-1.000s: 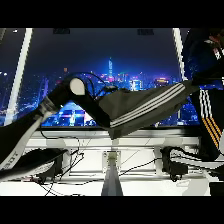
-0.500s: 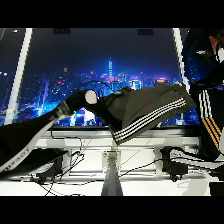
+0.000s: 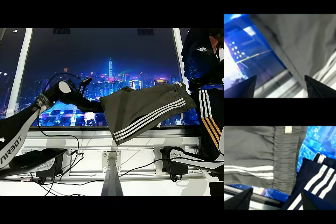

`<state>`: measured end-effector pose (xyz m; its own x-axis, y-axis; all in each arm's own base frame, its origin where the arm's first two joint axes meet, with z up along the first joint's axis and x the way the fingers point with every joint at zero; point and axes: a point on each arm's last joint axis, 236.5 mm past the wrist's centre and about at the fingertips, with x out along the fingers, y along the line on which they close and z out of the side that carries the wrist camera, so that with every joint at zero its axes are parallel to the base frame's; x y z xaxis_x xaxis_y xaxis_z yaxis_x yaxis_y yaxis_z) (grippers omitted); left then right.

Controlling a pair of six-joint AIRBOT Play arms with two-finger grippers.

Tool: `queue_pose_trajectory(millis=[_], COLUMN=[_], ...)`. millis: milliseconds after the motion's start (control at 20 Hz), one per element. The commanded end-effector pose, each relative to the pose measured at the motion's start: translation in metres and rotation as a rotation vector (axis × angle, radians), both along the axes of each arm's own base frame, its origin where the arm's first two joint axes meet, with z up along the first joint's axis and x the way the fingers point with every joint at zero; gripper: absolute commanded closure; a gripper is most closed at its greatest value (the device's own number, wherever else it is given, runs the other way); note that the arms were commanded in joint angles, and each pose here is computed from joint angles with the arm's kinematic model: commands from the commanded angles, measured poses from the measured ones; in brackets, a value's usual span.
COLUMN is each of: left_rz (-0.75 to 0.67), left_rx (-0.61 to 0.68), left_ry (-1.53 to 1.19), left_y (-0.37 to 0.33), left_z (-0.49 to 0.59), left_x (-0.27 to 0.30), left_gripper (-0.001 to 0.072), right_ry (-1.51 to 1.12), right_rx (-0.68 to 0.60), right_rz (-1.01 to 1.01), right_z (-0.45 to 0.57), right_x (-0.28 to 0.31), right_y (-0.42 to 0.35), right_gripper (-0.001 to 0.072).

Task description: Fold the clothes and pants, and hang the long-sleeved shirts on hangers.

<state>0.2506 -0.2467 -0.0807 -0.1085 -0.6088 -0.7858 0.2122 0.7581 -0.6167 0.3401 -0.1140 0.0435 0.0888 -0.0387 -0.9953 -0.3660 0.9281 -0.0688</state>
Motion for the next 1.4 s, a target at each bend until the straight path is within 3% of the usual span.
queue_pose_trajectory(millis=[0,200,250,350,400,450,500,550,650,800,900,1000,1100,1200,1350], left_rz=[0.112,0.070,0.037,-0.006,-0.011,-0.015,-0.027,-0.065,-0.172,-0.252,-0.267,-0.259,-0.215,-0.167,-0.156], left_rx=[-0.045,-0.056,-0.062,-0.077,-0.087,-0.100,-0.108,-0.095,-0.020,0.196,0.350,0.452,0.474,0.485,0.481], left_ry=[-0.014,-0.026,-0.038,-0.085,-0.112,-0.139,-0.157,-0.193,-0.242,-0.328,-0.377,-0.433,-0.474,-0.467,-0.443], left_y=[-0.015,-0.058,-0.072,-0.099,-0.111,-0.121,-0.126,-0.125,-0.104,-0.022,0.049,0.107,0.139,0.157,0.159], left_z=[-0.020,-0.030,-0.029,-0.024,-0.020,-0.015,-0.009,-0.005,-0.001,0.012,0.031,0.055,0.073,0.075,0.066], left_x=[0.005,-0.004,-0.005,0.002,0.010,0.018,0.025,0.030,0.036,0.064,0.082,0.096,0.105,0.110,0.113], left_gripper=[0.0027,0.0041,0.0136,0.0175,0.0249,0.0403,0.0665,0.0700,0.0700,0.0700,0.0699,0.0699,0.0699,0.0699,0.0699], right_ry=[-0.023,-0.039,-0.042,-0.046,-0.048,-0.051,-0.061,-0.084,-0.109,-0.030,0.043,0.064,0.040,0.047,0.140], right_rx=[0.010,0.059,0.064,0.079,0.088,0.099,0.105,0.111,0.165,0.266,0.343,0.406,0.528,0.635,0.680], right_rz=[-0.005,-0.040,-0.056,-0.055,-0.055,-0.055,-0.056,-0.082,-0.194,-0.218,-0.241,-0.280,-0.340,-0.382,-0.354], right_z=[0.001,0.001,0.001,0.001,0.002,0.002,0.002,0.002,-0.001,-0.031,-0.061,-0.087,-0.097,-0.102,-0.121], right_x=[0.005,0.009,0.010,0.011,0.011,0.012,0.015,0.020,0.030,0.023,0.010,0.006,0.016,0.024,0.016], right_y=[0.003,0.013,0.014,0.017,0.020,0.022,0.023,0.024,0.031,0.053,0.071,0.086,0.111,0.135,0.170], right_gripper=[0.0047,0.0048,0.0048,0.0048,0.0049,0.0050,0.0052,0.0064,0.0169,0.0161,0.0100,0.0088,0.0085,0.0030,0.0028])
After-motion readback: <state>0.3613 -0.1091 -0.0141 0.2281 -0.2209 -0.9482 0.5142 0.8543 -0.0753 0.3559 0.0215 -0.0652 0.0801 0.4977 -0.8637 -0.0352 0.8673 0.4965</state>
